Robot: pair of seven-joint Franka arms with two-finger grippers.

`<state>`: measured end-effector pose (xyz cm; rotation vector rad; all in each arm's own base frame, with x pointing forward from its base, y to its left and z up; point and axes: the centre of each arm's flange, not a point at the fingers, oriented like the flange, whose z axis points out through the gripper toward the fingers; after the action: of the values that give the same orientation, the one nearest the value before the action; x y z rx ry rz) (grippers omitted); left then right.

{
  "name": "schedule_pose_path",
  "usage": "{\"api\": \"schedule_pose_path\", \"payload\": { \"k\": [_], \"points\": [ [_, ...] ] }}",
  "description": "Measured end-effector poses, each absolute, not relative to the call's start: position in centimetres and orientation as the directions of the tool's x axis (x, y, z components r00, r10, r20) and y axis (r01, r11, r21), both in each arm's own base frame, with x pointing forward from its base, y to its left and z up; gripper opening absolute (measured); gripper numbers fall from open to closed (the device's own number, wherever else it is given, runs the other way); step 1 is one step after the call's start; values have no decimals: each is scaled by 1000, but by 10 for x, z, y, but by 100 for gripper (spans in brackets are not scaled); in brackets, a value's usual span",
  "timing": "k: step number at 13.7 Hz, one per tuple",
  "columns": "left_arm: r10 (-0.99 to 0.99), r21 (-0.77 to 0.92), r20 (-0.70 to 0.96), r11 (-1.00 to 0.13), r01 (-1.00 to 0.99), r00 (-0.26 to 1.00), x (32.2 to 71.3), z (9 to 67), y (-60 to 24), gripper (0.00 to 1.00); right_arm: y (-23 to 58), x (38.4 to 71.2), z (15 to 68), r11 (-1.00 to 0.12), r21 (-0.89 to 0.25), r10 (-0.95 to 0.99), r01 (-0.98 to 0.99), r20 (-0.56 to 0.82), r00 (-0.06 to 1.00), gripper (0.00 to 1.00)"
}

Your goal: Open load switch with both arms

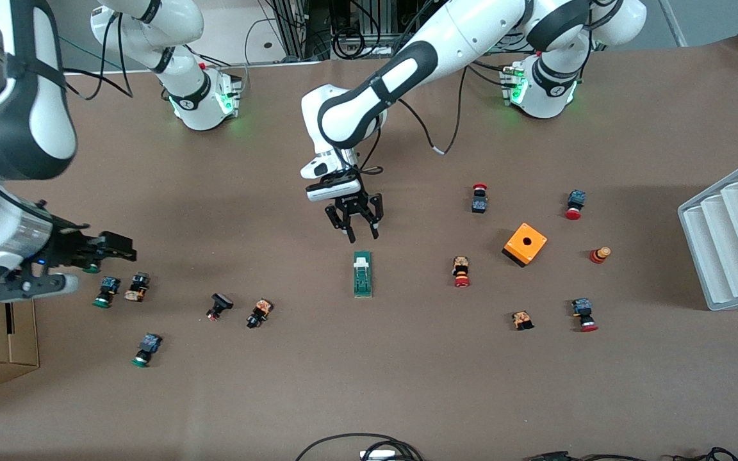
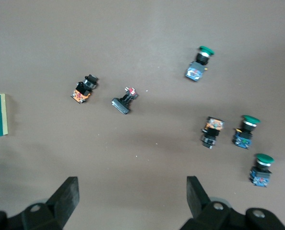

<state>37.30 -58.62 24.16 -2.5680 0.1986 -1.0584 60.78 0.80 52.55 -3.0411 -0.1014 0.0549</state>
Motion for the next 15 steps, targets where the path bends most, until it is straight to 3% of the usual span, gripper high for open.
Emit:
{"api": "schedule_pose_path", "payload": {
  "k": [3, 6, 15],
  "points": [
    [-295, -399, 546, -914, -66, 784, 387, 279, -586, 70, 4, 589, 559, -992, -106, 68, 65, -22, 997, 100],
    [-337, -401, 452, -904, -149, 826, 414, 324, -577, 99, 1, 583, 574, -995, -68, 76, 75, -15, 997, 100],
    [-340, -195, 143, -930, -311, 929, 506, 449, -461, 100, -7, 587, 570, -996, -55, 75, 74, -28, 997, 100]
  ]
}}
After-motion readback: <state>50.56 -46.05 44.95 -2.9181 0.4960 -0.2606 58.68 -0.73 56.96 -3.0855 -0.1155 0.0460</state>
